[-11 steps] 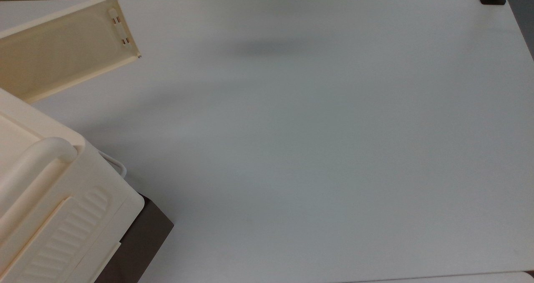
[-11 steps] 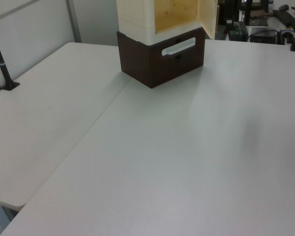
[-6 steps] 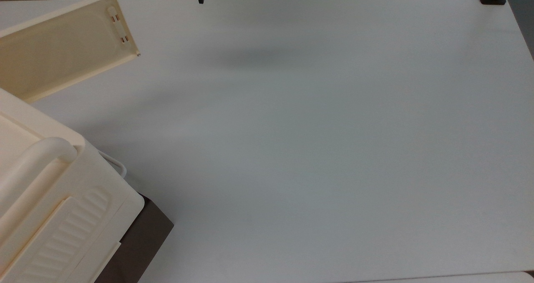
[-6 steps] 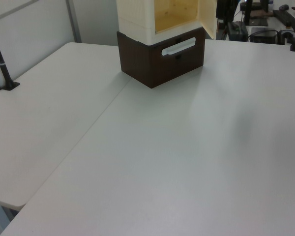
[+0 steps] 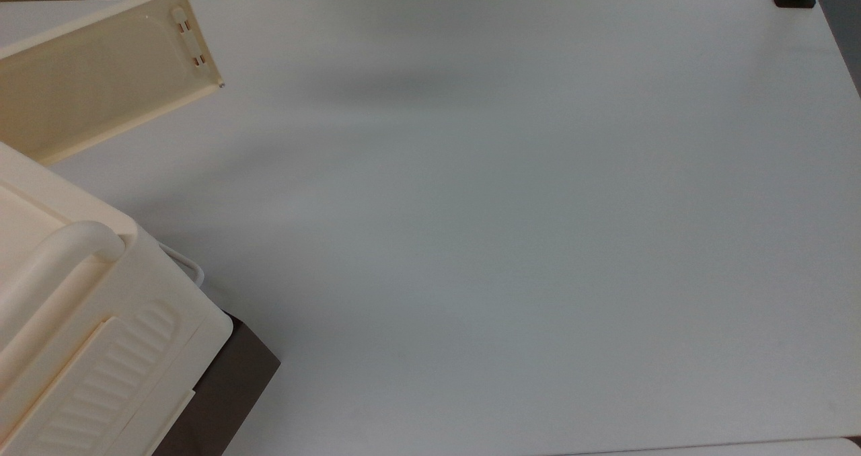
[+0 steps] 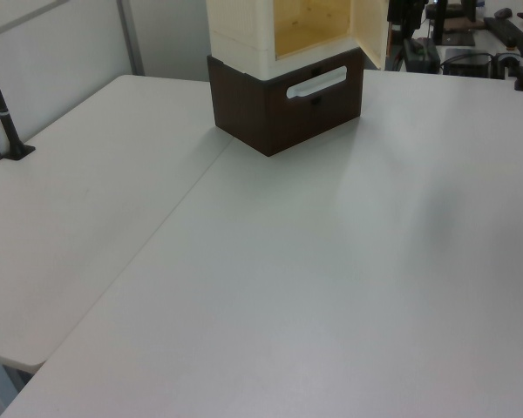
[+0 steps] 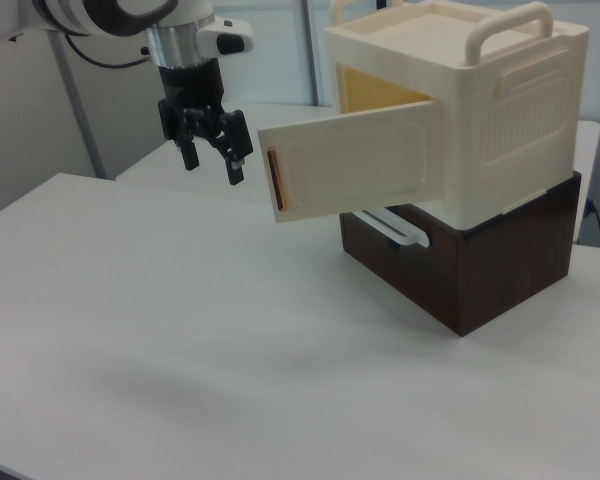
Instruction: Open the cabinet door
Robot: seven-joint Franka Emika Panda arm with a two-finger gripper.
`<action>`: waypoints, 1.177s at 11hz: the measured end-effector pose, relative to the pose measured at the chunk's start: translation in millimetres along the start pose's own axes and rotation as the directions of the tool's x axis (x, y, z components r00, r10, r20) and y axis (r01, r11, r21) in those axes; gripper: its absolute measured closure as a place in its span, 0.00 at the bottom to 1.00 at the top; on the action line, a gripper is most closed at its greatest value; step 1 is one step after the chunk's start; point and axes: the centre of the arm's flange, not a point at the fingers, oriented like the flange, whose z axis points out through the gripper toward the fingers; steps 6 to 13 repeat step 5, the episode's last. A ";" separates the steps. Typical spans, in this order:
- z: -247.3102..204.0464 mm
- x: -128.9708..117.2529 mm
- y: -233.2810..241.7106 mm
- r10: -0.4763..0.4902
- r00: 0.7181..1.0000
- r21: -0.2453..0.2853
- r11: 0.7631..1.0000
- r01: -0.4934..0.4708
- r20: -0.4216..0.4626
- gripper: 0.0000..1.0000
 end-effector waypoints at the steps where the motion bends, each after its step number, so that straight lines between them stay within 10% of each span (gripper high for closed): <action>1: -1.6 -0.8 0.9 0.001 1.000 0.000 1.000 -0.001 -0.003 0.00; 13: -5.2 -3.0 1.9 0.002 1.000 0.002 1.000 -0.002 -0.007 0.00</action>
